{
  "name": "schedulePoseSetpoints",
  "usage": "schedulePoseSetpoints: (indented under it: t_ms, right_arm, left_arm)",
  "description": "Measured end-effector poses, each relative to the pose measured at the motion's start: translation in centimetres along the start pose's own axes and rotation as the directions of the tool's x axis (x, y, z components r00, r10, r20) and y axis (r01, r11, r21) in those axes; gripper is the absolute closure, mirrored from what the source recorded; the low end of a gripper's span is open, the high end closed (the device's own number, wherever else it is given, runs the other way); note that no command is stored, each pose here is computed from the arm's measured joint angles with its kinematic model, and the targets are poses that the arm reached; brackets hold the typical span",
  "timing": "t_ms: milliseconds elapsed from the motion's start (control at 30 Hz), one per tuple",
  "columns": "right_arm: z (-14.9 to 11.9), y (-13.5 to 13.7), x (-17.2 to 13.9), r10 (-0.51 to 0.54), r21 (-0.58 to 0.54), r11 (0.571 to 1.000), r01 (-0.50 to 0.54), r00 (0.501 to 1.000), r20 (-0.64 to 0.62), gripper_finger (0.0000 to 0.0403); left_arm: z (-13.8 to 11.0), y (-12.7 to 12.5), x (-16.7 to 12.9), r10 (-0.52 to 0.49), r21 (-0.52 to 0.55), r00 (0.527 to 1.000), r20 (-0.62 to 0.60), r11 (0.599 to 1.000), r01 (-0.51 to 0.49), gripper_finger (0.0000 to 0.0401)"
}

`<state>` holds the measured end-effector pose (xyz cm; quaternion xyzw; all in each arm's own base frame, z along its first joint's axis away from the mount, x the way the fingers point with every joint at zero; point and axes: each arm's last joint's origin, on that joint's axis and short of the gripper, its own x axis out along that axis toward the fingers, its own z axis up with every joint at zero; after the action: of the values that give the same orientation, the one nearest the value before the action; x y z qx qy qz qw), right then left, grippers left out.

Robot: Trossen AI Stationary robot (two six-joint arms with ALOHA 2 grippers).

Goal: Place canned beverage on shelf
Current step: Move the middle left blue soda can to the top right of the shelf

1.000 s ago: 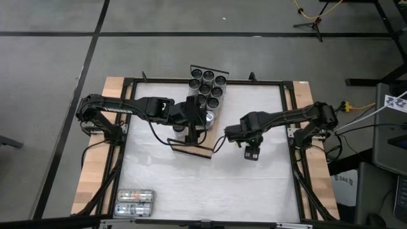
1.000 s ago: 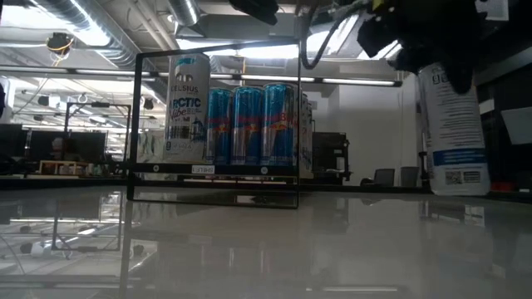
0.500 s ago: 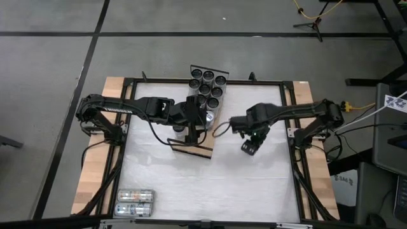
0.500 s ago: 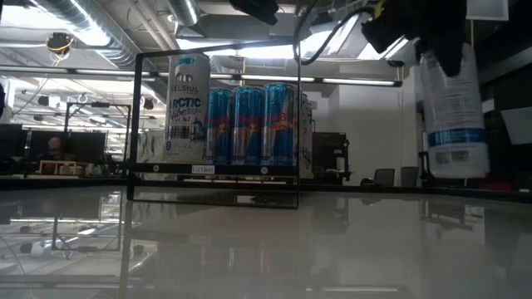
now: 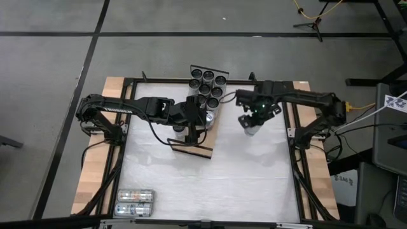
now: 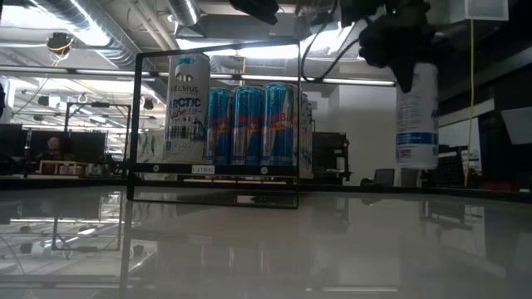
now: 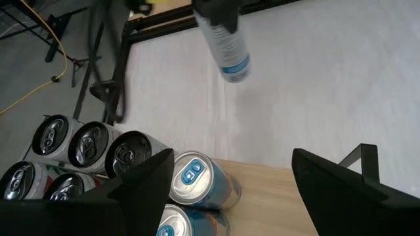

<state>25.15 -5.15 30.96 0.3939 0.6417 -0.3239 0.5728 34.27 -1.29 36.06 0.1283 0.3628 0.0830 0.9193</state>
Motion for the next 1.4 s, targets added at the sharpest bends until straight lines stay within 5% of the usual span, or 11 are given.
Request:
schedulePoseSetpoints:
  t_ms: [167,400,700,1067,1400]
  right_arm:
    - [1.7,-1.5,-0.3,0.016,0.182,0.983,-0.018,1.0,0.01,0.0153]
    - [5.2,-3.3,-0.4,0.091,0.453,0.883,-0.126,0.991,0.098,0.0153]
    - [9.1,-6.3,0.6,0.086,0.595,0.793,-0.13,0.991,0.102,0.0152]
    - [13.4,-12.0,2.5,0.095,0.769,0.634,-0.086,0.995,0.033,0.0152]
    - [14.1,-12.5,3.0,0.121,0.781,0.617,-0.093,0.992,0.023,0.0152]
  left_arm:
    - [0.0,0.0,0.0,0.0,0.001,1.0,0.0,1.0,0.0,0.0099]
    - [0.0,0.0,0.0,0.0,0.001,1.0,0.0,1.0,0.0,0.0099]
    - [0.0,0.0,0.0,0.0,0.001,1.0,0.001,1.0,0.0,0.0099]
    - [0.0,0.0,0.0,0.0,0.002,1.0,0.0,1.0,0.0,0.0099]
    - [0.0,0.0,0.0,0.003,0.003,1.0,-0.001,1.0,-0.003,0.0099]
